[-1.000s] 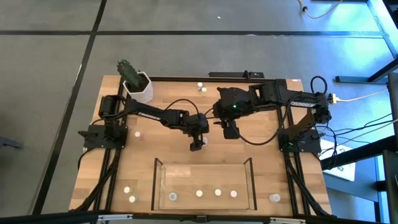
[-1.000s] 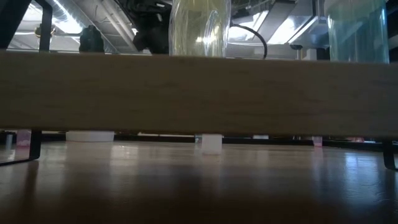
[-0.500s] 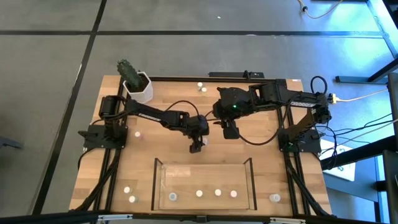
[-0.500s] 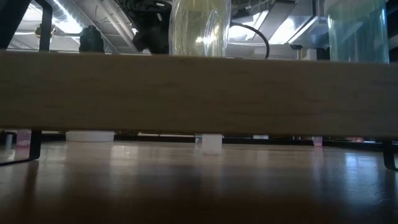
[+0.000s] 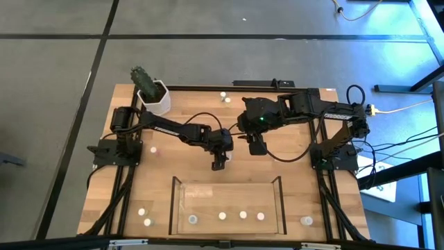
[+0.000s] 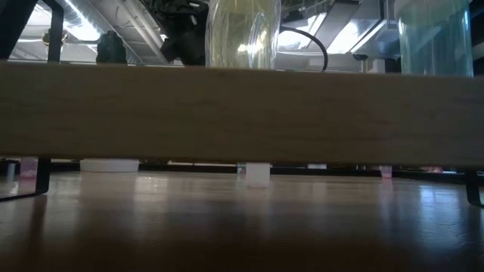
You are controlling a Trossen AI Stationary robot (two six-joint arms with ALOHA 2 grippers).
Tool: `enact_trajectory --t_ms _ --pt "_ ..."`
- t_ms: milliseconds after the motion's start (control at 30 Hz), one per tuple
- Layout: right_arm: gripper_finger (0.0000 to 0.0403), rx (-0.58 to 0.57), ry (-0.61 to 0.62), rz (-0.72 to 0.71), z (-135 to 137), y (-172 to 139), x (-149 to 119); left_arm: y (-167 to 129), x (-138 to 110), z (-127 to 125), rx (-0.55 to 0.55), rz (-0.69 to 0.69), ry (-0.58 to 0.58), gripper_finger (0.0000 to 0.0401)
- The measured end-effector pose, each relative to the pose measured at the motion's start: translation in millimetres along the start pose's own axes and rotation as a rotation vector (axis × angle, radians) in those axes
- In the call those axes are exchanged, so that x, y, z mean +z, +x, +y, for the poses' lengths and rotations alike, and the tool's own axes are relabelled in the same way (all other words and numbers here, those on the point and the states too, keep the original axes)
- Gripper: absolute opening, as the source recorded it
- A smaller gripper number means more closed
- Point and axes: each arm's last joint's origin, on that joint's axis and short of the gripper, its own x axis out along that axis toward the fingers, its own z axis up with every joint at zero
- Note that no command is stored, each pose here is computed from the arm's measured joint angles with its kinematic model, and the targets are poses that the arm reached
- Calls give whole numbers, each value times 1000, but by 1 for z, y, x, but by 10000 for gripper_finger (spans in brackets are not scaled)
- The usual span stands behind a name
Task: Pick and place medicine bottles onto shelf by color
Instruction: Put the top white pill bottle on the shelf
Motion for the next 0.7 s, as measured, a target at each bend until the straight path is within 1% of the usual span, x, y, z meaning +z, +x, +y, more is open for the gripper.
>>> enact_trajectory --t_ms 233,367,500,633,700 --pt "196 0 2 0 0 0 0 0 0 1 18 -2 -3 148" --pt "196 0 1 0 0 0 0 0 0 1 20 -4 -36 134" --pt "196 0 0 0 0 0 0 0 0 2 24 -5 -55 131" --pt "196 0 1 0 0 0 0 0 1 5 25 -6 -109 130" --pt "196 0 0 0 0 0 0 -1 1 6 23 -7 -118 130"
